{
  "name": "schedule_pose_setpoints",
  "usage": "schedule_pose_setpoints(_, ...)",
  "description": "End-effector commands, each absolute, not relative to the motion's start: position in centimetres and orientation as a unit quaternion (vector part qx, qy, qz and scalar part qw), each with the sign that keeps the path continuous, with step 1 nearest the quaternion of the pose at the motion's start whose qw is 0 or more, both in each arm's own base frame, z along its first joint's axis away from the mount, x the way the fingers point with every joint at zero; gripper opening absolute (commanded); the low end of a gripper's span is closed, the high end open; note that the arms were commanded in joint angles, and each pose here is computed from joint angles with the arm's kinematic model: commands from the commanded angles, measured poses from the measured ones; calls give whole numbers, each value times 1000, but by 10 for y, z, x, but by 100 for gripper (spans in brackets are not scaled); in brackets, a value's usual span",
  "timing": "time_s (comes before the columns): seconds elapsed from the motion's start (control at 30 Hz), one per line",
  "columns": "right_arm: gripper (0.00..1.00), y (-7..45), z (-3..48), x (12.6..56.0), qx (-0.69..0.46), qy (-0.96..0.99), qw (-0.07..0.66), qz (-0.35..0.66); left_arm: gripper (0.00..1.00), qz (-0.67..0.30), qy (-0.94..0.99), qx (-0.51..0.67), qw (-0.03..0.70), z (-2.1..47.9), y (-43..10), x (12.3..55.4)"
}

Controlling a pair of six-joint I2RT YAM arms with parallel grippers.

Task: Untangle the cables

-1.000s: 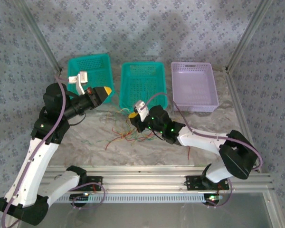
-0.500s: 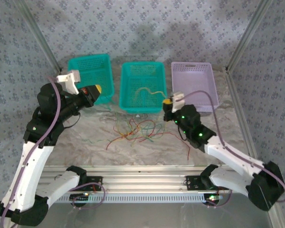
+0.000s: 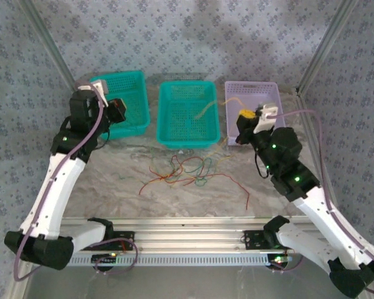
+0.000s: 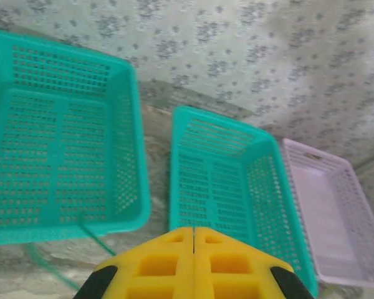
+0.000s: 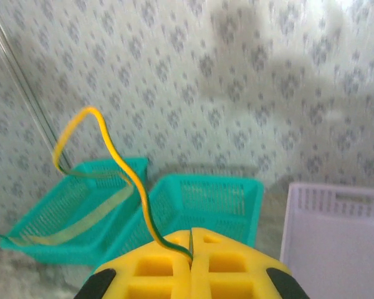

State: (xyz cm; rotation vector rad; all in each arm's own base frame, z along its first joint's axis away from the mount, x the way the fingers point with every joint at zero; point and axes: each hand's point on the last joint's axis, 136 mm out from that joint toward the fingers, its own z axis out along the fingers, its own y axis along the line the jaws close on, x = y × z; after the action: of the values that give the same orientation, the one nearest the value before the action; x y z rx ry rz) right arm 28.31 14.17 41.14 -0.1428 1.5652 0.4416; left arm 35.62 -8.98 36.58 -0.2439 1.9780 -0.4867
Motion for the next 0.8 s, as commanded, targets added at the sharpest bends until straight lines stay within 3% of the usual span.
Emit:
schedule_pose_setpoints(0.0,0,138,434,273,-73,697,686,195,0,-184,796,-119,564,391,-69,376)
schedule_pose_setpoints(0.37,0,133,509,255,-76,675,704,208,0,-154,809,-165,542,353,-31,444)
schedule_pose_setpoints(0.77,0,130,560,248,-88,662,717,199,0,-143,849,-188,472,277,-16,508)
